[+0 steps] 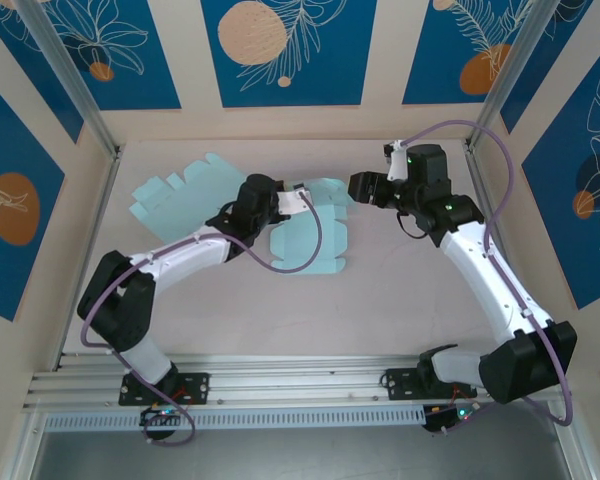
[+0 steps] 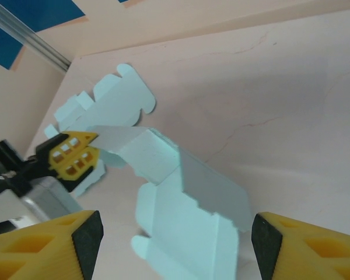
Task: Fold the paper box
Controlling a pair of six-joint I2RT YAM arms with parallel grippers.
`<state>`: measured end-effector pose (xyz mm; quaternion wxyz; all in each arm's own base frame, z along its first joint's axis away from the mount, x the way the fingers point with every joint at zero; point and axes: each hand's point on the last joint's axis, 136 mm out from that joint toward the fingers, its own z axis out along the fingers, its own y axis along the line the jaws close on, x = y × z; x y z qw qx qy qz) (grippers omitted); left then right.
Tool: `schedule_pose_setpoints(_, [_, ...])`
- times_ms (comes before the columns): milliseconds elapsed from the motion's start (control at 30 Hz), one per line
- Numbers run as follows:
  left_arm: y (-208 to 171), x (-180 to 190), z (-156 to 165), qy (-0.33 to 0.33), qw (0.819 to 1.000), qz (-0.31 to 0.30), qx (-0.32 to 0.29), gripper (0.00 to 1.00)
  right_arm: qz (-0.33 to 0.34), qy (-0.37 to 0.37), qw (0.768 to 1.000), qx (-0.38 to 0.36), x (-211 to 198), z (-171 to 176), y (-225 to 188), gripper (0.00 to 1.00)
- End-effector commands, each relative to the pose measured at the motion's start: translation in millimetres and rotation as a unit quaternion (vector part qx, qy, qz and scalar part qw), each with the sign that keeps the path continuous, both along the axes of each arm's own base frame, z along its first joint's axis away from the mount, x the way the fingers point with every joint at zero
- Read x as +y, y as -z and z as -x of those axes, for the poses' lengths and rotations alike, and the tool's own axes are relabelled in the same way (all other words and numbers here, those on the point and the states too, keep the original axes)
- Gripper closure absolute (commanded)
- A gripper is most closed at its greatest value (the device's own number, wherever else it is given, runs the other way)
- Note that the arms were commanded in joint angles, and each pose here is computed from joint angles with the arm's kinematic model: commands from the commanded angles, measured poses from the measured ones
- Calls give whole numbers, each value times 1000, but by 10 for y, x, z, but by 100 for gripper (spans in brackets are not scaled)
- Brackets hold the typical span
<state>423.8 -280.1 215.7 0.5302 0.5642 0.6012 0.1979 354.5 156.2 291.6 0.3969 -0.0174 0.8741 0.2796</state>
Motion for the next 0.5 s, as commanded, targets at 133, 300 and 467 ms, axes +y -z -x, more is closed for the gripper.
schedule_pose_setpoints(133, [-18, -107, -74, -3, 998, -18, -52, 100, -63, -31, 995, 70, 316, 48, -55, 30])
schedule_pose_setpoints(300, [107, -153, -116, -4, 997, -61, -57, 100, -54, -40, 995, 75, 488, -32, -65, 30])
schedule_pose_setpoints(467, [121, -183, -119, -2, 997, -58, -56, 100, -51, -32, 993, 105, 583, -246, 132, 31])
